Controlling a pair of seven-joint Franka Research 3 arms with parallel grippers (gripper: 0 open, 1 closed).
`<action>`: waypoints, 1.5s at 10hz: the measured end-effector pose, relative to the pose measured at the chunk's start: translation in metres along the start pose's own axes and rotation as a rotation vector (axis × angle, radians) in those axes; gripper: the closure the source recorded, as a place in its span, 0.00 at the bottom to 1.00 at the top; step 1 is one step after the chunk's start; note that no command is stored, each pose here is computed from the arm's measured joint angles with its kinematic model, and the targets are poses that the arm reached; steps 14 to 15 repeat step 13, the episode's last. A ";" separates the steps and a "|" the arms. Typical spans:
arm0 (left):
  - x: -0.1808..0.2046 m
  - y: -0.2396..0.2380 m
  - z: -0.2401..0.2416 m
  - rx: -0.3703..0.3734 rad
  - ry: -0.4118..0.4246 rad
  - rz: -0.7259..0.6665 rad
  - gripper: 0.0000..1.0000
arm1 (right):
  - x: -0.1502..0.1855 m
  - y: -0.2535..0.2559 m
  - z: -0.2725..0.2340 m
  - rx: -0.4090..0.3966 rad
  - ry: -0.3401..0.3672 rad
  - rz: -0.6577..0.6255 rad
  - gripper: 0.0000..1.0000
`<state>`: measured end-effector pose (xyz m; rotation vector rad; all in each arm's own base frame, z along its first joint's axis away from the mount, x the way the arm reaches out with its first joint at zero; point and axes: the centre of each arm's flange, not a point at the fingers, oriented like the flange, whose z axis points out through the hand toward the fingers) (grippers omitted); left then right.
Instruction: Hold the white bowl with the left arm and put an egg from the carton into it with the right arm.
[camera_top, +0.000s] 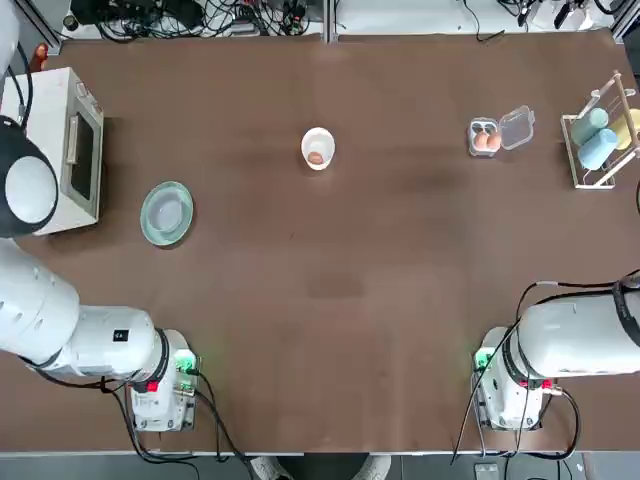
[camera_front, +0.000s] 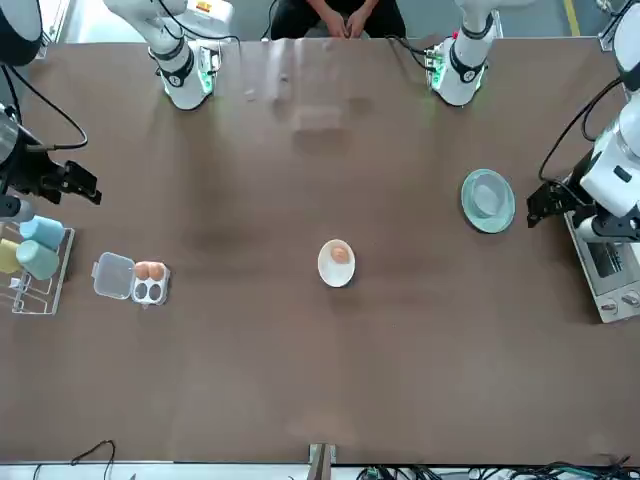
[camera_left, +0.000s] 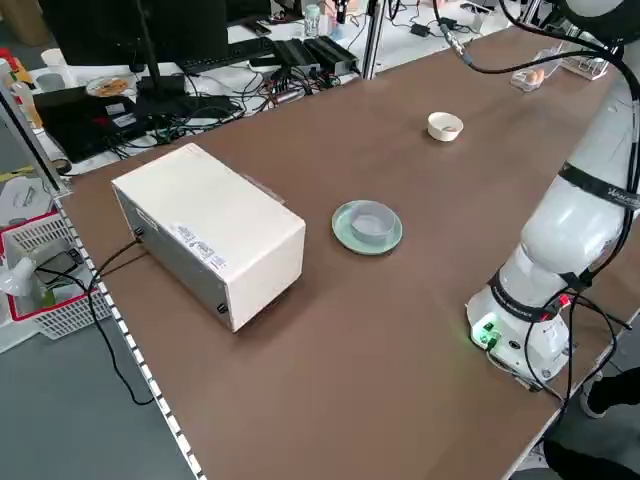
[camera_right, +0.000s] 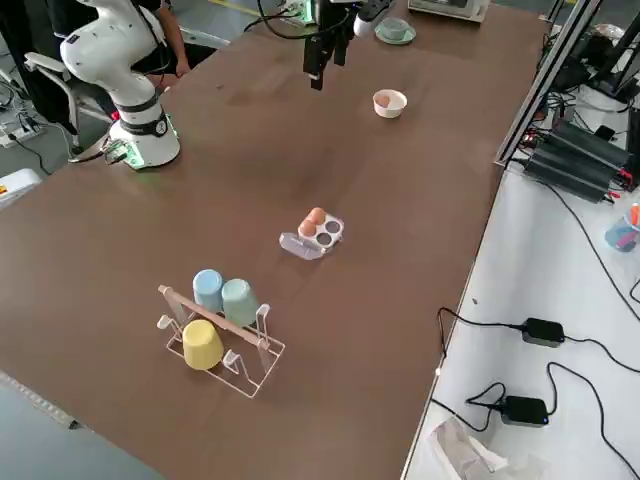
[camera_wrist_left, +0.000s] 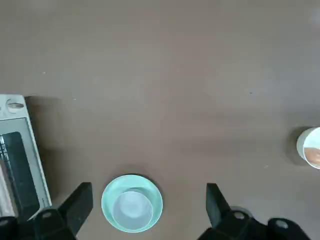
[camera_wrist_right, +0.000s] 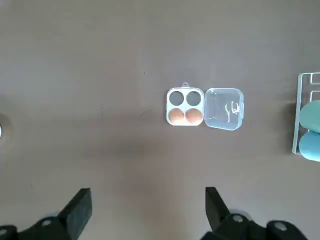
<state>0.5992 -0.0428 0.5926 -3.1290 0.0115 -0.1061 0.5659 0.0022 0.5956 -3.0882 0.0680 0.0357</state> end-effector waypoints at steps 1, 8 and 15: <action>0.000 -0.006 0.000 0.002 0.000 -0.010 0.00 | 0.000 0.000 0.000 0.000 0.000 0.000 0.00; 0.000 0.005 0.001 0.001 -0.003 0.007 0.00 | 0.000 -0.001 0.000 0.000 0.003 0.007 0.00; -0.008 0.015 -0.005 0.004 -0.046 0.025 0.00 | 0.001 -0.001 0.000 0.000 0.005 0.010 0.00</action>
